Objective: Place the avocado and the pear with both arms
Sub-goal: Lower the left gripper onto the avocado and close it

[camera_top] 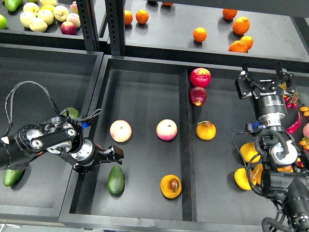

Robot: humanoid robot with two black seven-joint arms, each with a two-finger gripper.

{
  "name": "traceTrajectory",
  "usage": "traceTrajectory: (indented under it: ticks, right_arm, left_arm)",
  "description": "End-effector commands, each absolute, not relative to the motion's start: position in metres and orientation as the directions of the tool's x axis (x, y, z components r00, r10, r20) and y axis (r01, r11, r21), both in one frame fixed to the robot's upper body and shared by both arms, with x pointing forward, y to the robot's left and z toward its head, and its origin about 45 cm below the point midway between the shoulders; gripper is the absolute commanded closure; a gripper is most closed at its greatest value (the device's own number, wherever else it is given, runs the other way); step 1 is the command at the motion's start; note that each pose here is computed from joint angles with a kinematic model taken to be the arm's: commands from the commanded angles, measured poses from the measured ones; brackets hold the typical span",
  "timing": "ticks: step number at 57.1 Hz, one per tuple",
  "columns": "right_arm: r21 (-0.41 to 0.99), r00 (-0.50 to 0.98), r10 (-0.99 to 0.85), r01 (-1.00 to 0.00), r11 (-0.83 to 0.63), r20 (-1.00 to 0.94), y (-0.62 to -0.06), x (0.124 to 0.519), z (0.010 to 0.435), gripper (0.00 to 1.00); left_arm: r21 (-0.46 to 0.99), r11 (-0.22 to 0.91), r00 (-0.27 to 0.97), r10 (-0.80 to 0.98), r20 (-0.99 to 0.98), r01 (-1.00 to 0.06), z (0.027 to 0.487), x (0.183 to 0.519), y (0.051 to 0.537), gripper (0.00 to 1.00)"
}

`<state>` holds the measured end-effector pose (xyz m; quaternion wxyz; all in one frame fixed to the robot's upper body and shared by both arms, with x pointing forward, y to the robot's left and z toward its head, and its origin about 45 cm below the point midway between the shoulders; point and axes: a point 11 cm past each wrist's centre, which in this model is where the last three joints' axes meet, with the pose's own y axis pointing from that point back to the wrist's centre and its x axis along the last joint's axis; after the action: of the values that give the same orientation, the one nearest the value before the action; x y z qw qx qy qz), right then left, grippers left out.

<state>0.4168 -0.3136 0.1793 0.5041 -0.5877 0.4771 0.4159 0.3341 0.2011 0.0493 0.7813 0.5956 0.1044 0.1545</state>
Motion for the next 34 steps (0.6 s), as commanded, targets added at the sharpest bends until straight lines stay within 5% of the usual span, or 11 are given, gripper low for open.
traceTrajectory:
  ticks: [1, 34]
  right_arm:
    - [-0.199, 0.202, -0.141, -0.979, -0.037, -0.969, -0.313, 0.417, 0.18, 0.01]
    - [-0.199, 0.202, -0.139, -0.979, -0.036, -0.969, -0.313, 0.416, 0.18, 0.01]
  left_arm:
    - [0.966, 0.235, 0.927, 0.375, 0.013, -0.108, 0.043, 0.331, 0.201, 0.01]
    - [0.966, 0.241, 0.93, 0.368, 0.001, -0.096, 0.035, 0.328, 0.184, 0.01]
